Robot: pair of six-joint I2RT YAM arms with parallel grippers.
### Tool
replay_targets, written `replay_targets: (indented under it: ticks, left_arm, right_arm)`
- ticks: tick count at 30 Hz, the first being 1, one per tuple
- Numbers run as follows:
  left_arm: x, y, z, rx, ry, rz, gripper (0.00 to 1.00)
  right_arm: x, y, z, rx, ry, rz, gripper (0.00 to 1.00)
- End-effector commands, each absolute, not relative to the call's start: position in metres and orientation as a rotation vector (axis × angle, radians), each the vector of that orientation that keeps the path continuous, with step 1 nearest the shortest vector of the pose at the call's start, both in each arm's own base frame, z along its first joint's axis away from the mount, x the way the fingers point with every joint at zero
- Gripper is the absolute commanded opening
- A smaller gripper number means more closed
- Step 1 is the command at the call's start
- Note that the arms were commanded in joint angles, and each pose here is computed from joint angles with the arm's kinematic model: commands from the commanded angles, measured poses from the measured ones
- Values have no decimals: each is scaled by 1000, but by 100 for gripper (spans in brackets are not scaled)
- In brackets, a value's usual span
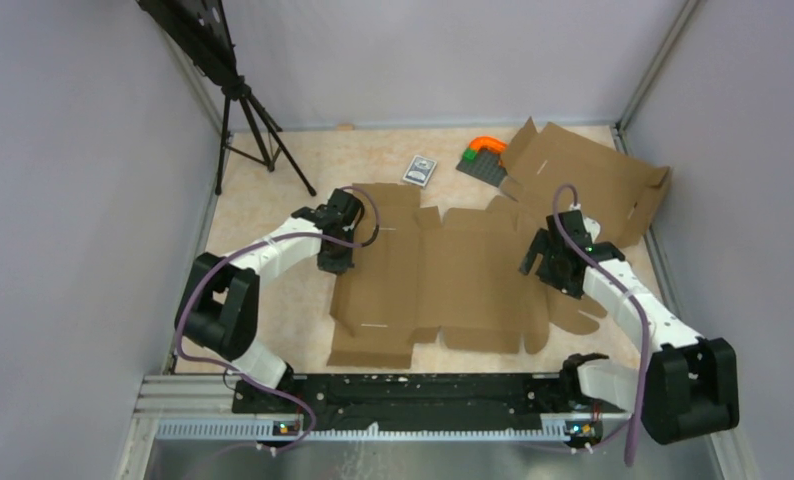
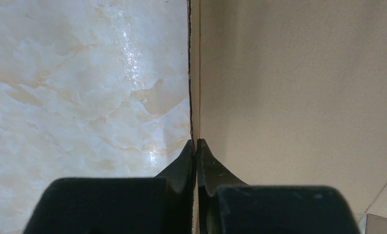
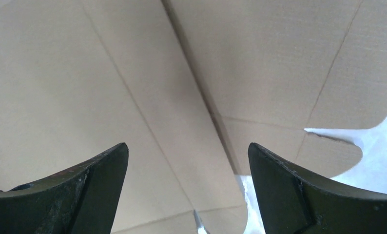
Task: Fold the paper box
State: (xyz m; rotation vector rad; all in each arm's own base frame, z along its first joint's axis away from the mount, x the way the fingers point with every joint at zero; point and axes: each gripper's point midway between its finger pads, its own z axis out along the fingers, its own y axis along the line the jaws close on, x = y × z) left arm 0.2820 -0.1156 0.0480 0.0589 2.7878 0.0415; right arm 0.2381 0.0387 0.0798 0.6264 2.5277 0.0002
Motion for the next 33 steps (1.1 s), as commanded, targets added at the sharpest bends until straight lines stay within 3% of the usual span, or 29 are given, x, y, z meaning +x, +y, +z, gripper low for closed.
replay_targets:
  ticks: [1, 15, 27, 33]
  left_arm:
    - [293, -113, 53, 70, 2751, 70, 0]
    - [295, -117, 50, 88, 2766, 54, 0]
    - [295, -125, 46, 104, 2781, 19, 0]
    - [295, -133, 48, 107, 2777, -41, 0]
  right_arm:
    - [256, 37, 64, 651, 2514, 111, 91]
    - [264, 58, 39, 629, 2486, 656, 86]
    - [263, 103, 96, 444, 2340, 1082, 72]
    - [260, 109, 97, 401, 2325, 1121, 72]
